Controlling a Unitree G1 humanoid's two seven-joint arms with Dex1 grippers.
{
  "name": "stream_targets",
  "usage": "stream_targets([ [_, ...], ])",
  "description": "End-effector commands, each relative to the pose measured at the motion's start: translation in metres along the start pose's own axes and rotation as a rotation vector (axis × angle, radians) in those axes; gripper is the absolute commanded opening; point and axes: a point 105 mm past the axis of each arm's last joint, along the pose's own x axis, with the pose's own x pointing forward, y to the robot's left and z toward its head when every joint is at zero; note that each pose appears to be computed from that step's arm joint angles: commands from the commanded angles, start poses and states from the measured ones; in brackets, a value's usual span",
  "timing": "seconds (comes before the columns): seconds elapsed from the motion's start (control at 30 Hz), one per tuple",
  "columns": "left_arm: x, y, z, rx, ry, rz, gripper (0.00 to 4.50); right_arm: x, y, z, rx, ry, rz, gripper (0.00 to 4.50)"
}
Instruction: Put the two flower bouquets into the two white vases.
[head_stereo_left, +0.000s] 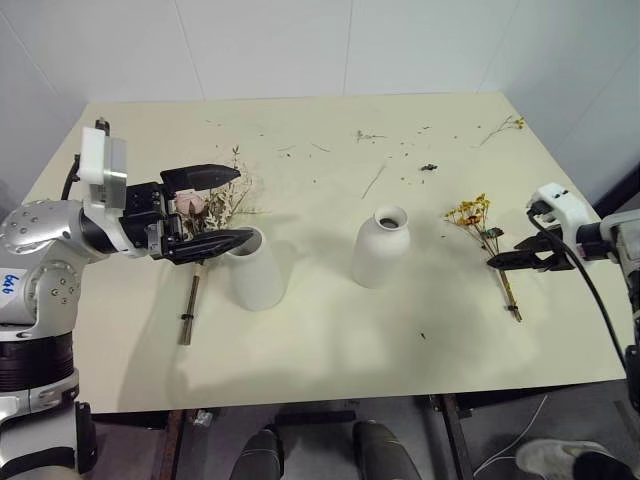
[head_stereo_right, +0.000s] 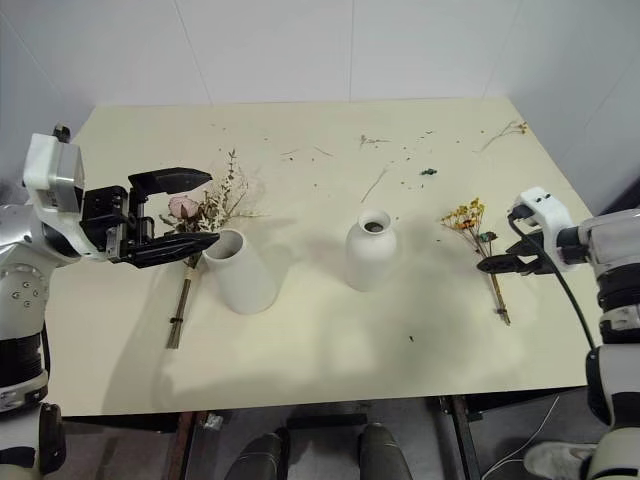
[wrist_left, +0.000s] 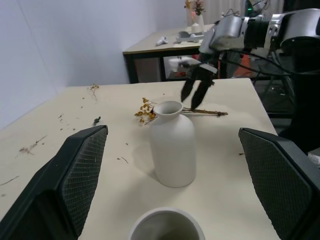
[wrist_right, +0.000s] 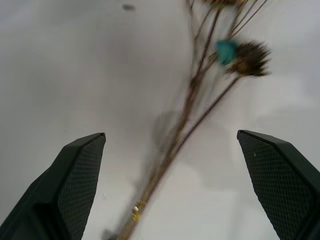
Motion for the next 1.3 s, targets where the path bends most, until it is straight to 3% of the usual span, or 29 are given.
stream_targets([
  [0.03, -0.004, -0.005, 0.015, 0.049, -0.012, 0.016, 4.5, 0.005, -0.01, 0.0, -0.029, 0.028, -0.073, 4.45],
  [0.13, -0.007, -0.006, 0.018, 0.053, -0.007, 0.028, 4.5, 0.014, -0.01, -0.003, -0.012, 0.039, -0.08, 4.45],
  [0.23, -0.008, -0.006, 0.02, 0.056, -0.006, 0.042, 4.5, 0.02, -0.008, 0.0, -0.015, 0.03, -0.068, 3.87],
  [0.6, -0.008, 0.002, 0.013, 0.025, -0.013, 0.042, 4.5, 0.001, -0.012, 0.022, 0.009, -0.122, -0.056, 0.21],
  [0.63, -0.008, 0.004, 0.012, 0.017, -0.013, 0.042, 4.5, -0.004, -0.013, 0.028, 0.012, -0.163, -0.05, 0.03],
  [1.0, -0.004, 0.018, 0.005, 0.009, -0.022, 0.022, 4.5, -0.044, -0.005, 0.054, -0.029, -0.463, -0.008, 0.03],
  [1.1, -0.012, 0.025, 0.002, 0.007, -0.019, 0.059, 4.5, -0.076, 0.034, 0.101, -0.203, -0.77, 0.07, 0.03],
  [1.17, -0.016, 0.029, -0.001, 0.002, -0.016, 0.084, 4.5, -0.089, 0.053, 0.116, -0.25, -0.904, 0.09, 0.03],
  [1.23, -0.023, 0.033, -0.008, -0.009, -0.017, 0.124, 4.5, -0.104, 0.088, 0.131, -0.288, -1.067, 0.209, 0.03],
  [1.3, -0.029, 0.036, -0.014, -0.02, -0.017, 0.167, 4.5, -0.111, 0.115, 0.137, -0.307, -1.145, 0.317, 0.03],
])
